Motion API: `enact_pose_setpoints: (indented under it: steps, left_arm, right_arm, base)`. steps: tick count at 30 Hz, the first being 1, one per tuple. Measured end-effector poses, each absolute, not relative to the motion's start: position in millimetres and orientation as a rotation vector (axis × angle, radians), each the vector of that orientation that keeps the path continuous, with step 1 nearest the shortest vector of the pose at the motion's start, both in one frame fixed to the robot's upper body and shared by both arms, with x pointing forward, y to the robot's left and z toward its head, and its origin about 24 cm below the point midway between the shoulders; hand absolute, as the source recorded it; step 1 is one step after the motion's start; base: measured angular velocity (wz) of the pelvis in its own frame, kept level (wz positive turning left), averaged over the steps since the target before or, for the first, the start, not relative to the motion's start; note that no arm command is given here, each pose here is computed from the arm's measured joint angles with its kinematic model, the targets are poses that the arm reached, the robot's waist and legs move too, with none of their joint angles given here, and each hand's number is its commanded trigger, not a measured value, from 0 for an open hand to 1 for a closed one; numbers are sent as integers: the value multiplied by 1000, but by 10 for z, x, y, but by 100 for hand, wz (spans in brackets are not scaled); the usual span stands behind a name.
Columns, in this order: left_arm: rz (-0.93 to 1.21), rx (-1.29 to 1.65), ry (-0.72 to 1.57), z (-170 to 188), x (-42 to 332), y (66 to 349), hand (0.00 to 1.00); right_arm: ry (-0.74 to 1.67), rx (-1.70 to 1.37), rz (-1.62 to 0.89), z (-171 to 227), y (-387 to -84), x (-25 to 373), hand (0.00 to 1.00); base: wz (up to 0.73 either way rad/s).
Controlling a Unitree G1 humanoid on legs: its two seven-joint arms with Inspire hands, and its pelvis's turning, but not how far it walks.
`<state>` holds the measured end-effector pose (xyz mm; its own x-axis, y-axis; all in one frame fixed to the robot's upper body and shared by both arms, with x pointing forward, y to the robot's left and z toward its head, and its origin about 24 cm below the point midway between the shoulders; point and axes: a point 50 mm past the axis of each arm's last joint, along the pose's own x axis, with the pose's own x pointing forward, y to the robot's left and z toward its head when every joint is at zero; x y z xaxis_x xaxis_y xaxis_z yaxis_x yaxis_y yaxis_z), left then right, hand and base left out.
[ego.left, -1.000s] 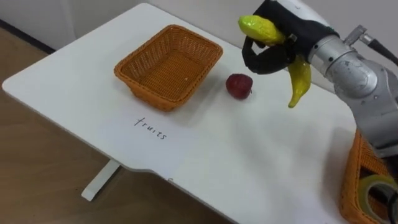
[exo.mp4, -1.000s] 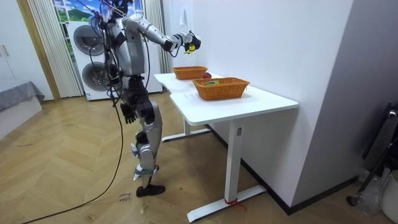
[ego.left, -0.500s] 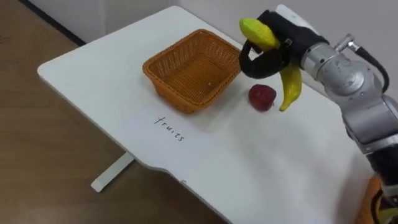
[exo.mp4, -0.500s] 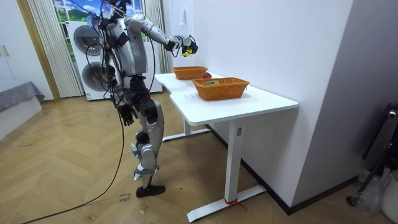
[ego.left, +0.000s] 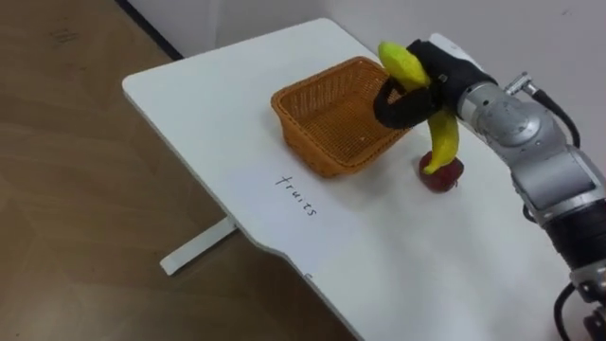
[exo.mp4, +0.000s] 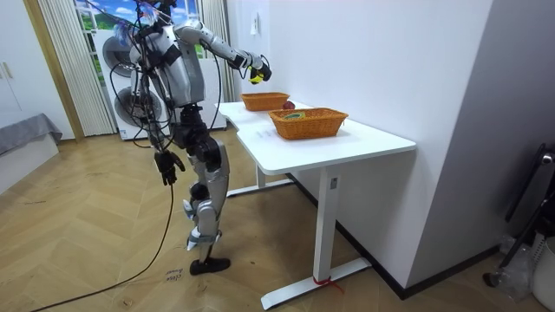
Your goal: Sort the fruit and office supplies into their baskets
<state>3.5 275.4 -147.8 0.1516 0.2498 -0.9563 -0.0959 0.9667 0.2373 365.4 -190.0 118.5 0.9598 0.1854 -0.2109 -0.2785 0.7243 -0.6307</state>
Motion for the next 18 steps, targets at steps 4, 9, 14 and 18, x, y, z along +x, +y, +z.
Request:
enact_pose_setpoints:
  steps: [4, 9, 14, 18]
  left_arm:
    - [254, 132, 1397, -1476, 37, 2760, 0]
    - [257, 132, 1391, -1481, 44, 2743, 0]
    - [255, 135, 1385, -1477, 51, 2747, 0]
    - [262, 148, 1367, -1464, 84, 2754, 0]
  right_arm:
    - [157, -633, 202, 1209, -1975, 3730, 100]
    - [162, -541, 181, 1206, -2005, 3740, 100]
    - [192, -450, 170, 1187, -2048, 3773, 100]
    - [200, -395, 152, 1224, -2101, 3807, 100]
  base:
    - [8]
    - [7]
    - [0]
    - [0]
